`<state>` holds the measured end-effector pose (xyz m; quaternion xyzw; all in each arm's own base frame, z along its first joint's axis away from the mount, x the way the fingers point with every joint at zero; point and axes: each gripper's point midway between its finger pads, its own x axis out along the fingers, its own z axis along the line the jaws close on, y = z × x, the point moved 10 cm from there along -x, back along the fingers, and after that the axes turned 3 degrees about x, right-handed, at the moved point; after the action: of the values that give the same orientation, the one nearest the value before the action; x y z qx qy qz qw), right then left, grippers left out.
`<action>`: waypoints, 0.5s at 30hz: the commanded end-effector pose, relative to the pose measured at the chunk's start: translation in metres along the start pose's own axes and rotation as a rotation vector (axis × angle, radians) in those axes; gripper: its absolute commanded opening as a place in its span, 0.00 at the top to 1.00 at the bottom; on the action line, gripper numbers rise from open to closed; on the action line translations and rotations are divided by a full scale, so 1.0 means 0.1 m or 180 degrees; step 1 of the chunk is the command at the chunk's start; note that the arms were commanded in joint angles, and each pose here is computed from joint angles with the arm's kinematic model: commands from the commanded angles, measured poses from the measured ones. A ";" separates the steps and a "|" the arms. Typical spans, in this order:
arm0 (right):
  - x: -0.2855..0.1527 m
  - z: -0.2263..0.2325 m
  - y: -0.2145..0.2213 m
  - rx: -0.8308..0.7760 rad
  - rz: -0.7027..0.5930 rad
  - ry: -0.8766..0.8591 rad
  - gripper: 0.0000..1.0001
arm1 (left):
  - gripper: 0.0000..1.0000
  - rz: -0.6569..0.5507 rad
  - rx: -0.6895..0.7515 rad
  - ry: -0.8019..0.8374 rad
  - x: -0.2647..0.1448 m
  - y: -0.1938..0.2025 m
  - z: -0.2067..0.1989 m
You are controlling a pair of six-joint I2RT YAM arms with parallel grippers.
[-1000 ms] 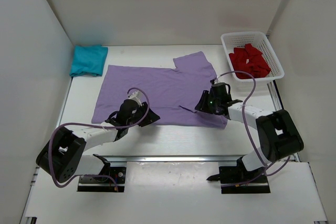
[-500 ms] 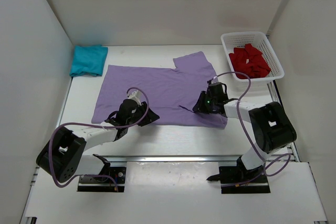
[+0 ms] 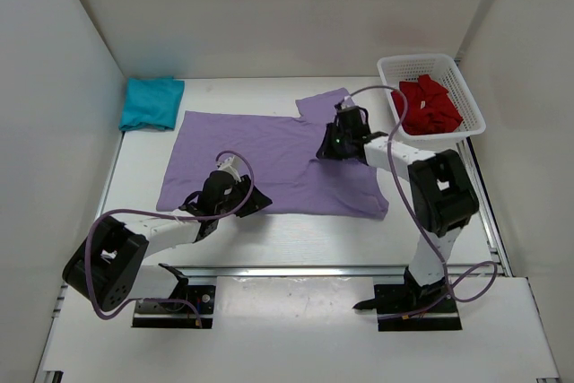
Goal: Fold and stack the t-shirts
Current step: Fold the flattened tshirt in 1/3 of the way
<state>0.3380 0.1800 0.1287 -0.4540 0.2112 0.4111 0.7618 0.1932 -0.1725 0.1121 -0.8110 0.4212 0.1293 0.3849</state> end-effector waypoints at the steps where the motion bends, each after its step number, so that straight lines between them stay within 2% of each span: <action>1: 0.12 0.16 -0.25 -0.0368 -0.0013 0.0147 0.98 | 0.59 -0.0038 -0.0001 0.0061 -0.01 0.00 -0.01; 2: 0.20 0.16 -0.25 -0.0390 0.0069 0.0201 0.96 | 0.60 -0.0027 0.0012 0.0098 -0.01 -0.01 -0.03; 4: 0.26 0.20 -0.37 -0.0477 0.0048 0.0224 0.82 | 0.59 -0.0031 0.0009 0.0068 -0.01 0.00 -0.02; 7: 0.27 0.25 -0.32 -0.0599 0.0167 0.0287 0.73 | 0.59 -0.0029 0.0028 0.0049 -0.01 -0.01 -0.03; 10: 0.01 0.33 -0.34 -0.0653 -0.0032 0.0278 0.67 | 0.59 -0.0041 0.0081 0.0098 0.01 -0.04 -0.10; 11: -0.03 0.31 -0.25 -0.0686 -0.0028 0.0305 0.67 | 0.59 -0.0041 0.0090 0.0090 0.01 -0.04 -0.11; 12: -0.18 0.36 -0.30 -0.0694 -0.0205 0.0302 0.67 | 0.59 -0.0051 0.0093 0.0069 0.03 -0.07 -0.12; 15: -0.47 0.23 0.04 -0.0709 -0.0278 0.0337 0.70 | 0.59 -0.0039 0.0184 -0.0012 0.04 -0.12 -0.12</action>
<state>0.3321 0.1916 0.1434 -0.5432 0.2181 0.4153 0.6964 0.1943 -0.1767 0.1138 -0.8041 0.4283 0.1291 0.3915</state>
